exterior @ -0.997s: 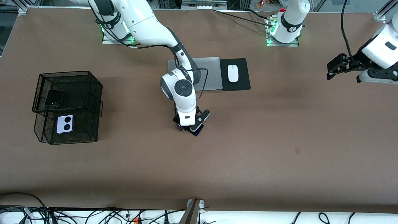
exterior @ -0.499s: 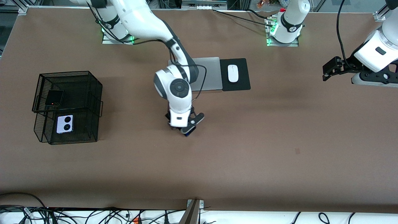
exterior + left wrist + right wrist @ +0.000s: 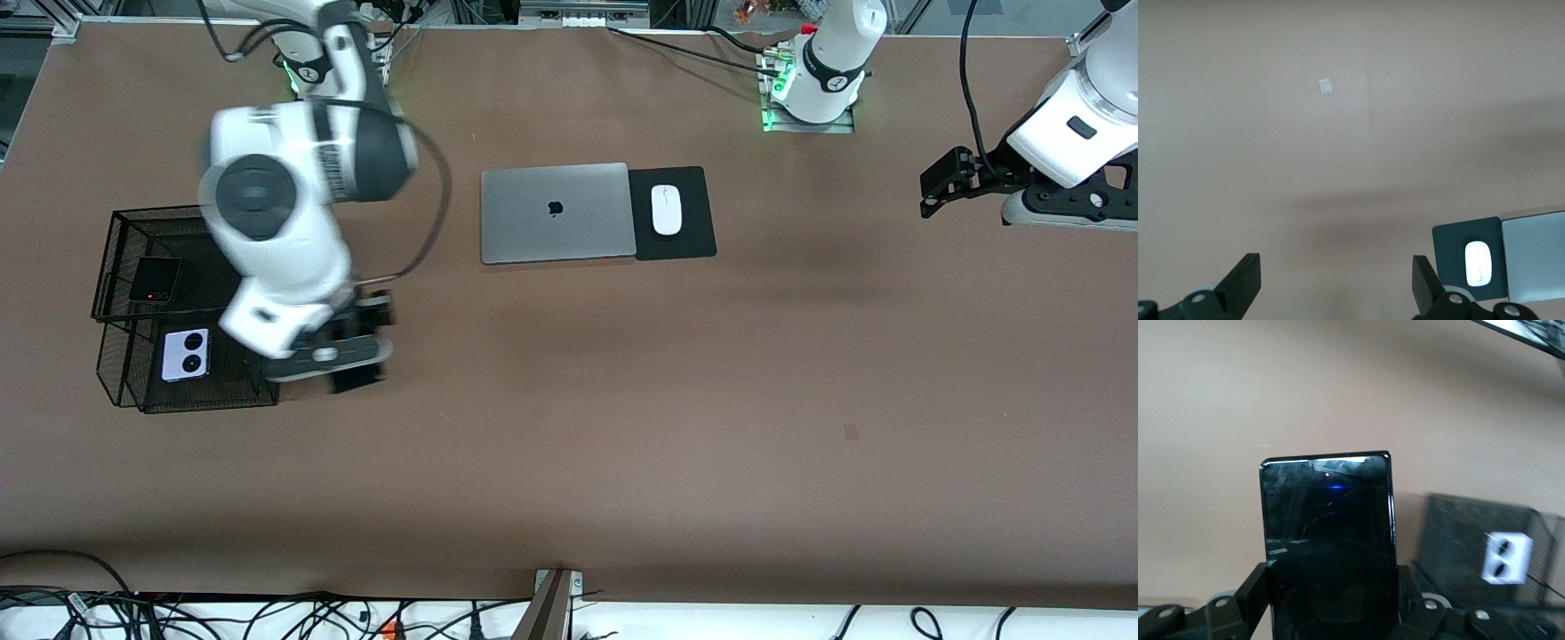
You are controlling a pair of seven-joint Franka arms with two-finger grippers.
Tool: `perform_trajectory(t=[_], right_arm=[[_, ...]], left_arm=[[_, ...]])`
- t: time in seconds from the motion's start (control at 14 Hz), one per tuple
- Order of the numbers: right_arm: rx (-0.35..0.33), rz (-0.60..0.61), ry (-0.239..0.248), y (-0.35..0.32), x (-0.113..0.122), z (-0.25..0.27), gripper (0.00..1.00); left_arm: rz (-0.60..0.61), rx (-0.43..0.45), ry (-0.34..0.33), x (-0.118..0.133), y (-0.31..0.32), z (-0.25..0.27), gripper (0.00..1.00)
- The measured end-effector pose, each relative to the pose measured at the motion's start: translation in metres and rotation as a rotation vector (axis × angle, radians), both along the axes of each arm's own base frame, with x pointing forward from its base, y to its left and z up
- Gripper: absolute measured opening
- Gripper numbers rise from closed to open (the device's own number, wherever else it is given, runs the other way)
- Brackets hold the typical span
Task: Place phones with both arms
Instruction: 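Lift and carry the slab phone with the right gripper to the basket, then lower the slab phone into the basket and open the right gripper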
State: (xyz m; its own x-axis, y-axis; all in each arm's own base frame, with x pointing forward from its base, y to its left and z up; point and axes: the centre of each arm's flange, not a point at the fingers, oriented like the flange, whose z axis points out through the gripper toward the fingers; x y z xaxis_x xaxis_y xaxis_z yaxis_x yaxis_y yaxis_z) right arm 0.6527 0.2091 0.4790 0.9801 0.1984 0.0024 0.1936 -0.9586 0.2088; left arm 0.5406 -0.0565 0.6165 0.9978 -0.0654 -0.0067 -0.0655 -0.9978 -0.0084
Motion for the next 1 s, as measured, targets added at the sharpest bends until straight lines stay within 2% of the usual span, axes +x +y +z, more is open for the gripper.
perform_trajectory(t=[0.21,0.5,0.71,1.0], right_arm=[[-0.041,-0.130,0.060,-0.086,0.007,0.002,0.80],[-0.042,-0.265,0.123,-0.194,0.009,-0.019,0.80],[0.000,-0.280,0.109,-0.239,-0.002,-0.032,0.80],[0.104,-0.289,0.071,-0.278,-0.042,-0.054,0.80]], left_arm=[[0.005,0.000,-0.003,-0.001,0.003,0.001,1.00],[0.006,0.000,-0.005,-0.001,0.003,0.002,1.00],[0.006,0.000,-0.005,-0.001,0.004,0.002,1.00],[0.007,0.000,-0.005,-0.001,0.004,0.002,1.00]])
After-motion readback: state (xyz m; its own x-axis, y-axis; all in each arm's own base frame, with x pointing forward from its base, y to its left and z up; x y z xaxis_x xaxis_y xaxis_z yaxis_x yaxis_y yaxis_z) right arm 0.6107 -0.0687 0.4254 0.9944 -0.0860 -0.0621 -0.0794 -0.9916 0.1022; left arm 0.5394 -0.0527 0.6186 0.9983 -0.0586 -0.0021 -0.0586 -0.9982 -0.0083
